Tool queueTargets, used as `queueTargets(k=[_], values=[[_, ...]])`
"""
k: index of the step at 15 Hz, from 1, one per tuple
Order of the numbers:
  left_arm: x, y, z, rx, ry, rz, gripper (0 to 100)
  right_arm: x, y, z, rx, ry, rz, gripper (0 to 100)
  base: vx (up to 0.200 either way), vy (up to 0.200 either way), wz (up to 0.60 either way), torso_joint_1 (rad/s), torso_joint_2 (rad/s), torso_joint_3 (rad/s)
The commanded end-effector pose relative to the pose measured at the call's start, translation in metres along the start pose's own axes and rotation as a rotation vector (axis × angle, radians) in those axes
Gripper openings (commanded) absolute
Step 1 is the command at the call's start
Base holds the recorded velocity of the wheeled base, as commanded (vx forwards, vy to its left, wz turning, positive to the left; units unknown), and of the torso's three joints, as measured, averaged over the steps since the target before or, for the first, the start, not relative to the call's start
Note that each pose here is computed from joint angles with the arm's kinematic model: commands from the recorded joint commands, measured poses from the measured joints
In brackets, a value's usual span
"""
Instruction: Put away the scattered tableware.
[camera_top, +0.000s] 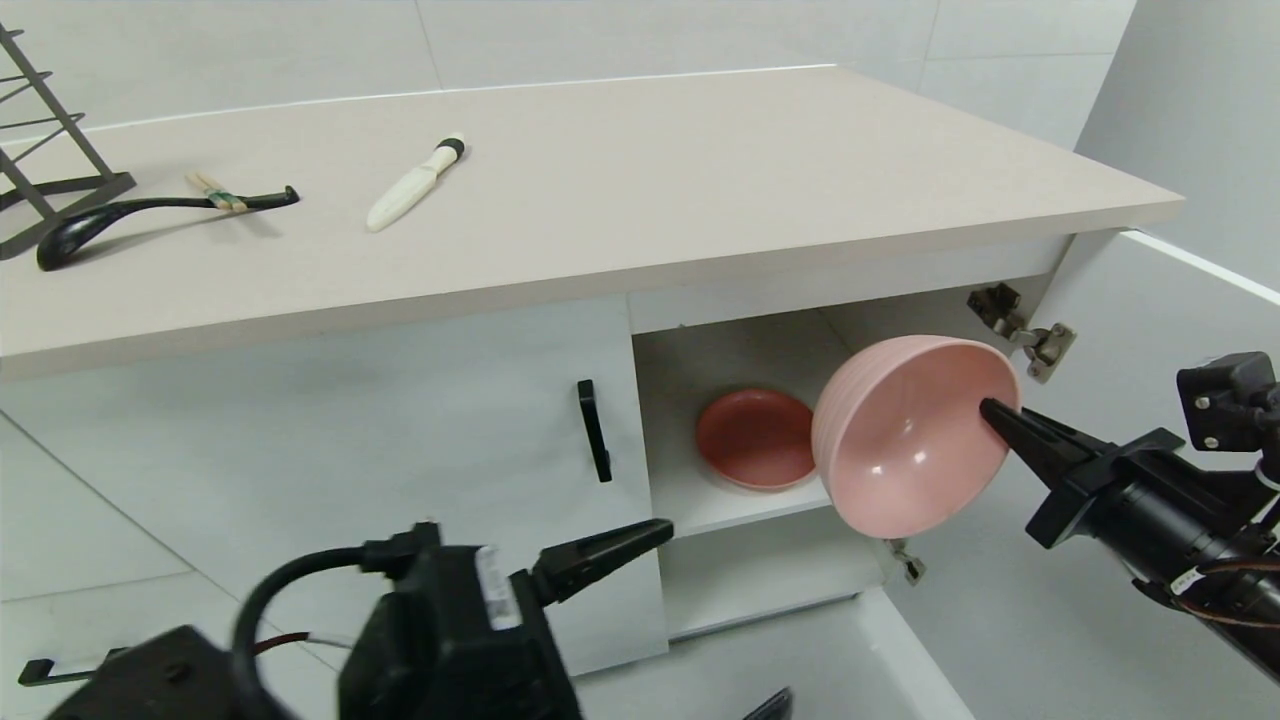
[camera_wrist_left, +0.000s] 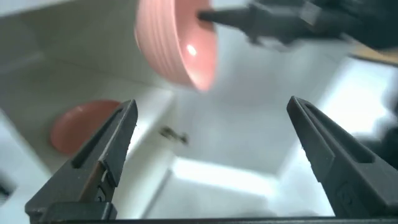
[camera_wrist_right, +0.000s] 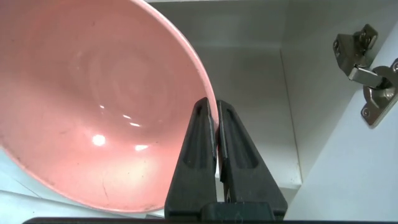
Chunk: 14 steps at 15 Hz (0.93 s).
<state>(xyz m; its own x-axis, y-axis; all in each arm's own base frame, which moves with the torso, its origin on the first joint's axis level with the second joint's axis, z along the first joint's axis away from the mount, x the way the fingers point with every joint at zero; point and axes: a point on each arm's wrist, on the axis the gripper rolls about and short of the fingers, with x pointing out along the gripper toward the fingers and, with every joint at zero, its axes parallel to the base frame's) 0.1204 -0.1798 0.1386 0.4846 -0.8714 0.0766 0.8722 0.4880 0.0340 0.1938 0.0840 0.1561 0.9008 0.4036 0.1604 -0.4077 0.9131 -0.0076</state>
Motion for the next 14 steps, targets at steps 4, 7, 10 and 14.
queueTargets(k=[4,7,10,14], values=[[-0.106,0.032,0.050,0.189,-0.256,0.267,100,0.000,0.000,-0.003,0.000,0.015,0.001,0,0.000,0.000,0.00,0.000,0.00,0.000],[-0.159,0.025,0.053,0.311,-0.206,0.532,100,0.001,0.000,-0.009,0.000,0.043,0.001,0,0.000,0.000,0.00,0.000,0.00,0.000],[-0.210,-0.019,0.028,0.282,-0.209,0.772,100,0.002,0.001,-0.023,0.001,0.107,0.003,0,0.000,0.000,0.00,0.000,0.00,0.000],[-0.222,-0.038,-0.011,0.276,-0.054,0.931,100,-0.001,0.004,-0.026,0.003,0.126,0.020,0,0.000,0.000,0.00,0.000,0.00,0.000]])
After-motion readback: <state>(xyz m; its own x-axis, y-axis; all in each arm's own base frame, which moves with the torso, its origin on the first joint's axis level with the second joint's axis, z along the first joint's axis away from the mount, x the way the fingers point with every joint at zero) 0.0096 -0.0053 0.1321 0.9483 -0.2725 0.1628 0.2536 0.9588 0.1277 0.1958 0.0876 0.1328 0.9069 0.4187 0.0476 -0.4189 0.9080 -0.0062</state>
